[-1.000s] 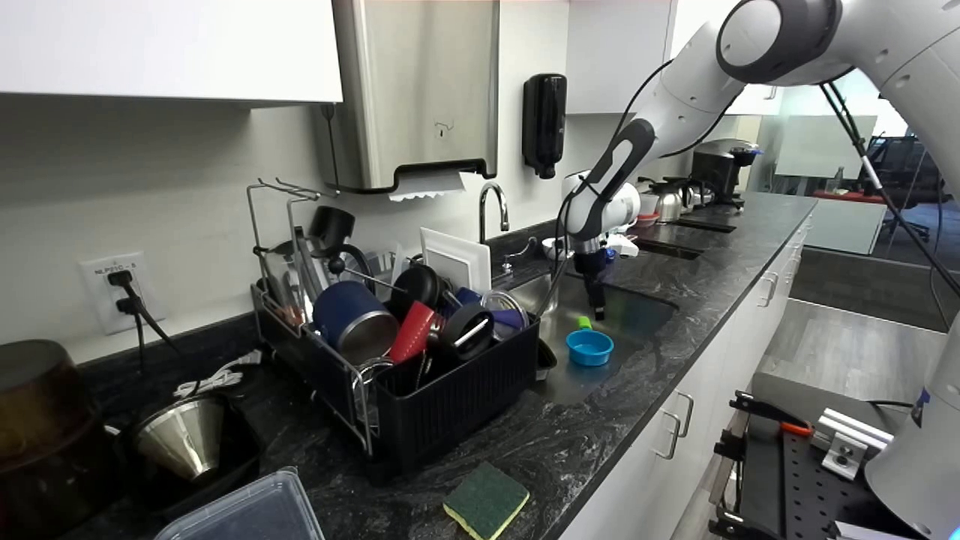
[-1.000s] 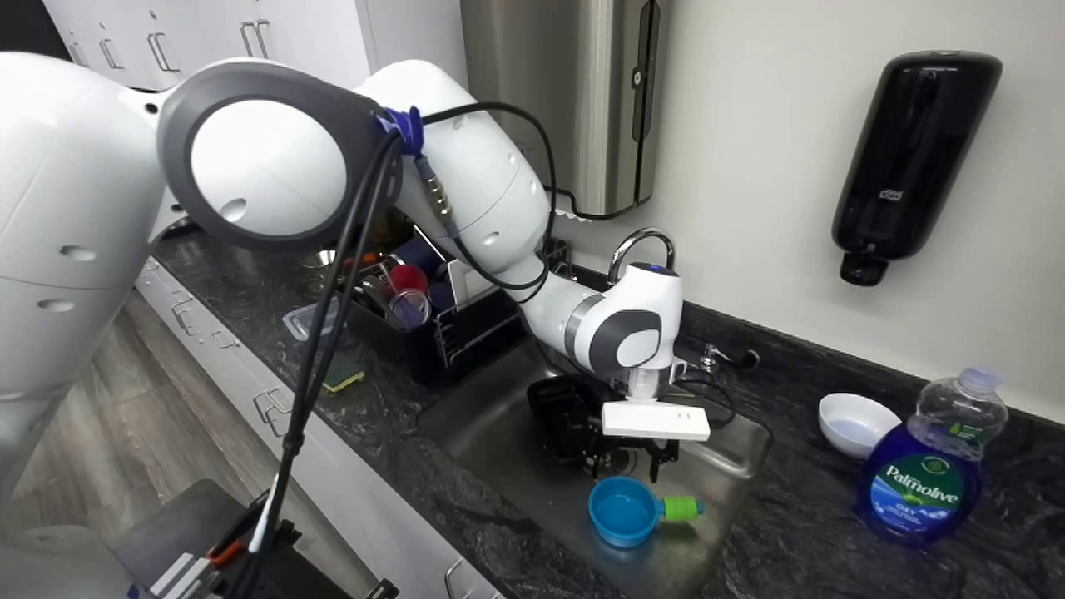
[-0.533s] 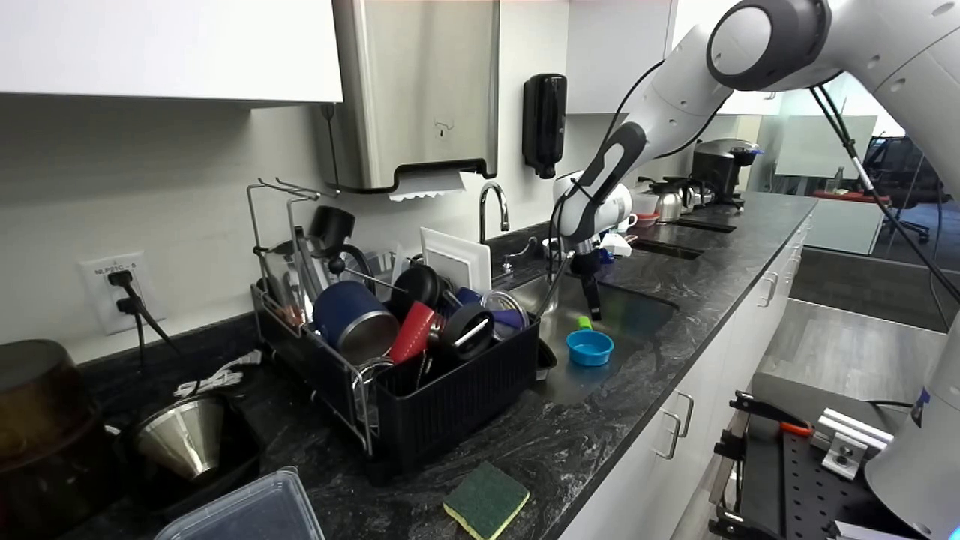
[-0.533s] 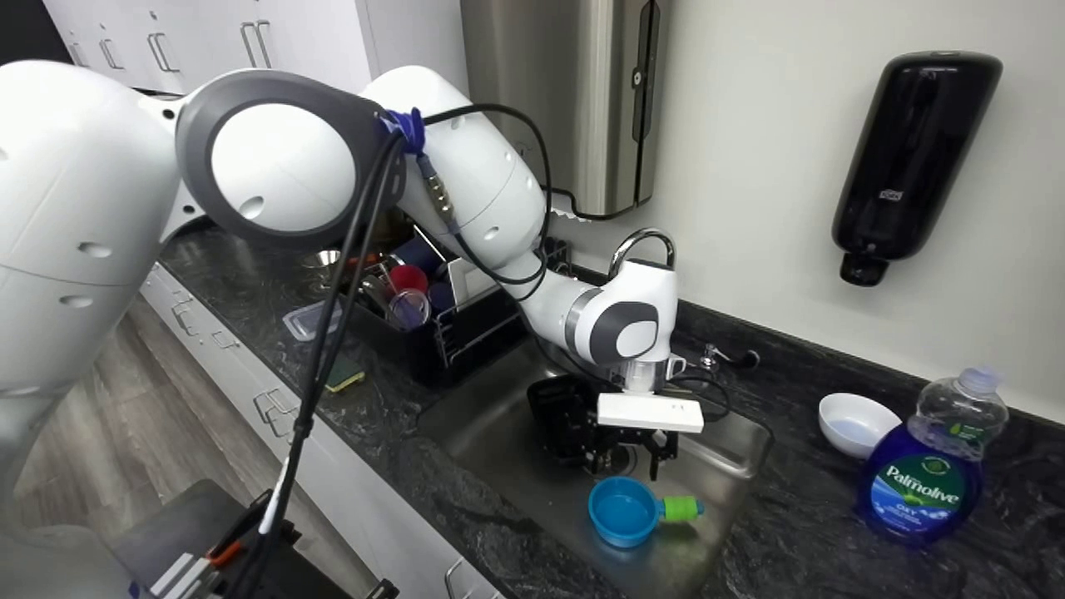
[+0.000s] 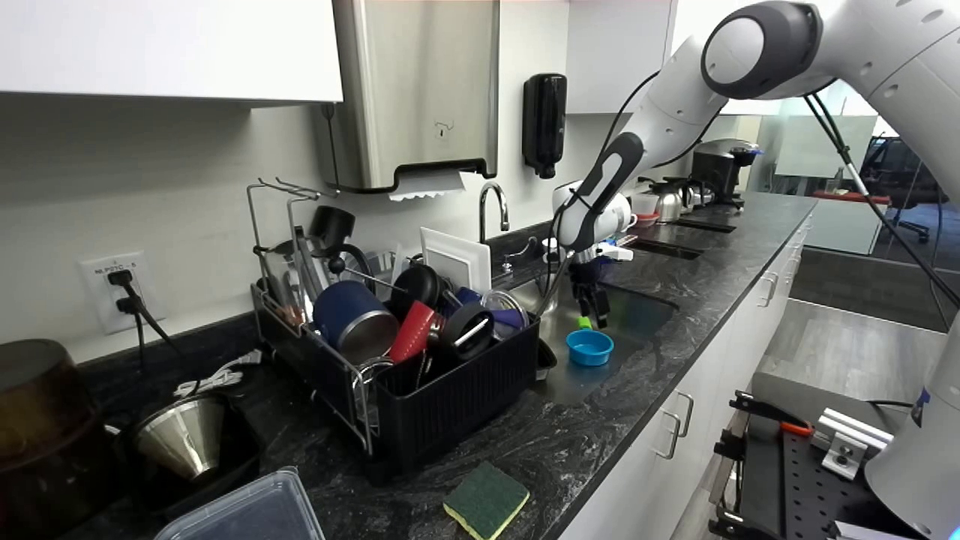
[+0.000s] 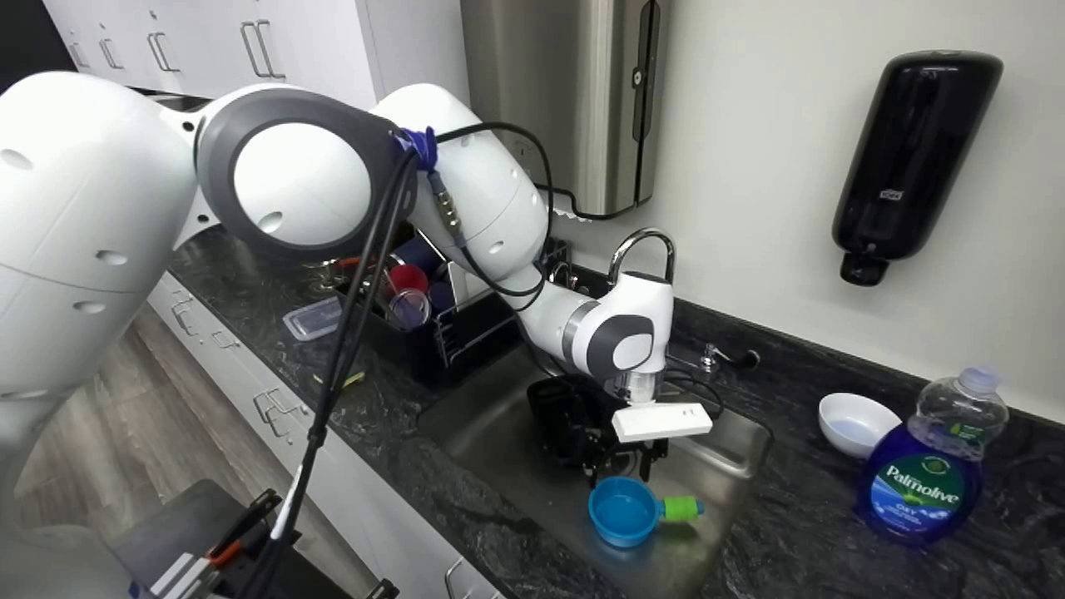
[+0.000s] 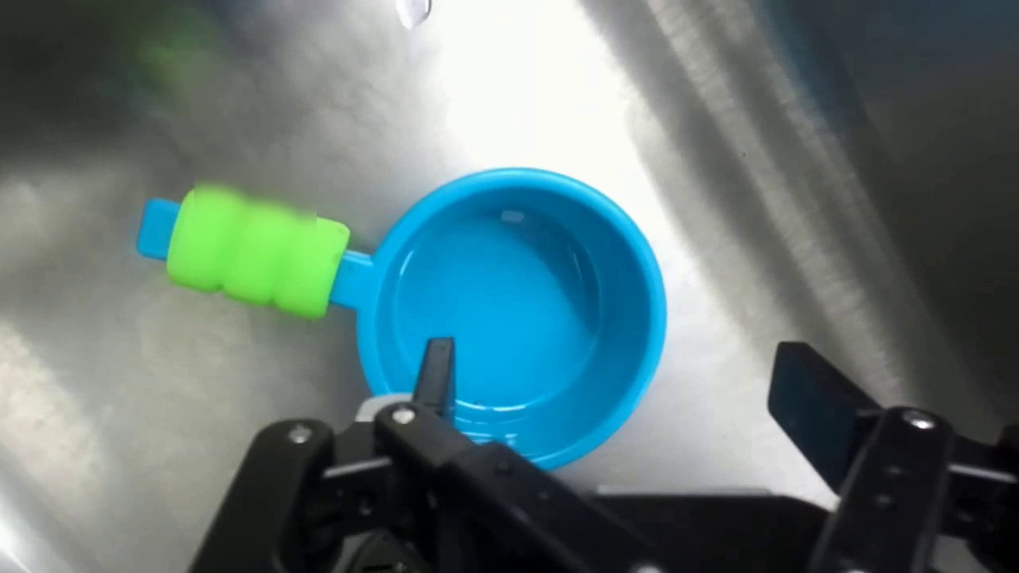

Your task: Pick the blue pot from the sink and place it in the rack

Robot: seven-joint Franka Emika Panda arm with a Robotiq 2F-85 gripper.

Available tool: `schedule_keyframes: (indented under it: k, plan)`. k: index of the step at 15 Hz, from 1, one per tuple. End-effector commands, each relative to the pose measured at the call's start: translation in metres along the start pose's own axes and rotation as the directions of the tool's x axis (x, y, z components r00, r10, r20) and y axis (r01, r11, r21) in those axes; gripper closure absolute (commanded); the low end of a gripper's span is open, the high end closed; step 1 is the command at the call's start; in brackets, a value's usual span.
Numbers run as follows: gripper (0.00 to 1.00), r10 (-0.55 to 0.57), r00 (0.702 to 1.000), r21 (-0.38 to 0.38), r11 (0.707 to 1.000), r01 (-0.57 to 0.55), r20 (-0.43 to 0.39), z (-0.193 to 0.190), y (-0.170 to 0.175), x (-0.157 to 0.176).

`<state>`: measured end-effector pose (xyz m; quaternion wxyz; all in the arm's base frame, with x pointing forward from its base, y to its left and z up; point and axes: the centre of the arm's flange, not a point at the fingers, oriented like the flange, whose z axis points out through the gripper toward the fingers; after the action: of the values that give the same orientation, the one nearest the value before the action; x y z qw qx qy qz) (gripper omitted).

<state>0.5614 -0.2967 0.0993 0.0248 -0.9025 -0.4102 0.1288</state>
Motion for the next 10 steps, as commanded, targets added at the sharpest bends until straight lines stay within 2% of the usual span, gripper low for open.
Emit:
schedule_keyframes:
  k: [1, 5, 10]
  plan:
    - [0.00, -0.173, 0.985, -0.029, 0.985, 0.173, -0.001, 0.009, 0.012, 0.001]
    - [0.00, -0.284, 0.959, -0.053, 0.957, 0.284, 0.006, 0.014, 0.026, 0.005]
    - [0.00, -0.358, 0.933, -0.084, 0.929, 0.360, 0.035, 0.011, 0.052, 0.002]
